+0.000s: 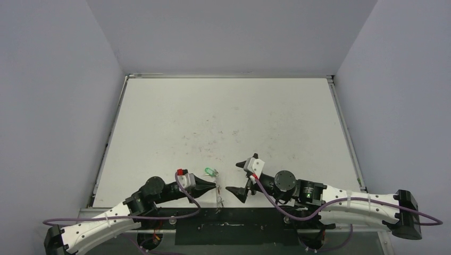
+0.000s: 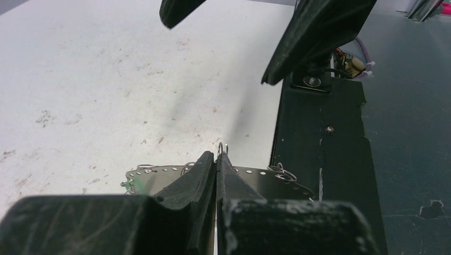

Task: Put the keys on the keyring
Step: Adjust the key on the keyring.

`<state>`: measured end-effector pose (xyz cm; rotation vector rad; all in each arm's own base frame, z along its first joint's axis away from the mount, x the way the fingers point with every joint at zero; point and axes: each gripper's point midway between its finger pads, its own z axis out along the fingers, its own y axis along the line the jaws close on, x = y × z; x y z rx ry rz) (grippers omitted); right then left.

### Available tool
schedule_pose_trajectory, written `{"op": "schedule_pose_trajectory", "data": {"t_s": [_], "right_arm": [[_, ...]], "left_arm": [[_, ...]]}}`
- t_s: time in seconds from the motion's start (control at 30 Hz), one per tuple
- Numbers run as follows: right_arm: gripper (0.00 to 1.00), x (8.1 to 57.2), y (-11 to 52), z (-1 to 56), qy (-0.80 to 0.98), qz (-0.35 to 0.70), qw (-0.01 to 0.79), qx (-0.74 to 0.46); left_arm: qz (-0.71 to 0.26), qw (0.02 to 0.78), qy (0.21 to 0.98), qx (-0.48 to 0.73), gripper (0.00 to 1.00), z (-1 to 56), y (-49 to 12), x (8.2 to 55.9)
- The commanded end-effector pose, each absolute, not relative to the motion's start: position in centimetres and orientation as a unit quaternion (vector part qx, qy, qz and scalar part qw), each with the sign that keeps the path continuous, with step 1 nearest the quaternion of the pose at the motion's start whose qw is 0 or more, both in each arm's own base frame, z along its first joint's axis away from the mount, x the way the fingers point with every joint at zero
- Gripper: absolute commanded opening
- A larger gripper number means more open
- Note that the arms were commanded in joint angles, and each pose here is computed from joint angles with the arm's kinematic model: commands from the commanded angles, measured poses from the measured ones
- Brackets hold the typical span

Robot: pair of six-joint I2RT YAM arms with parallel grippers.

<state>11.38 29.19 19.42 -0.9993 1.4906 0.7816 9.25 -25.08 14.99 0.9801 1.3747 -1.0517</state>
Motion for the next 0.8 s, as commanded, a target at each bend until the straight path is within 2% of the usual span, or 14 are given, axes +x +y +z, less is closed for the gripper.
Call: {"op": "schedule_pose_trajectory", "data": {"t_s": [0.0, 0.07, 0.23, 0.4, 0.57, 0.67, 0.77], "right_arm": [[0.88, 8.8, 31.4, 20.5, 0.545, 0.385, 0.563, -0.488], [0.87, 8.3, 31.8, 20.0, 0.533, 0.389, 0.557, -0.505], [0.72, 8.5, 32.4, 18.7, 0.527, 0.379, 0.557, -0.517], [0.62, 8.8, 33.0, 18.2, 0.529, 0.375, 0.557, -0.519], [0.41, 8.6, 33.6, 18.1, 0.527, 0.382, 0.550, -0.523], [0.25, 8.5, 33.7, 17.9, 0.528, 0.385, 0.548, -0.522], [0.23, 8.5, 33.6, 17.9, 0.529, 0.386, 0.549, -0.520]], "left_arm": [[-0.474, 0.593, 0.490, 0.429, 0.00, 19.3, -25.7, 8.1], [-0.477, 0.593, 0.482, 0.434, 0.00, 19.4, -25.8, 7.9], [-0.484, 0.593, 0.470, 0.439, 0.00, 19.9, -25.9, 7.5], [-0.488, 0.589, 0.466, 0.444, 0.00, 19.9, -26.1, 7.3], [-0.489, 0.589, 0.466, 0.444, 0.00, 20.0, -26.2, 7.3], [-0.489, 0.590, 0.465, 0.444, 0.00, 20.1, -26.2, 7.3], [-0.489, 0.590, 0.464, 0.444, 0.00, 20.1, -26.2, 7.3]]}}
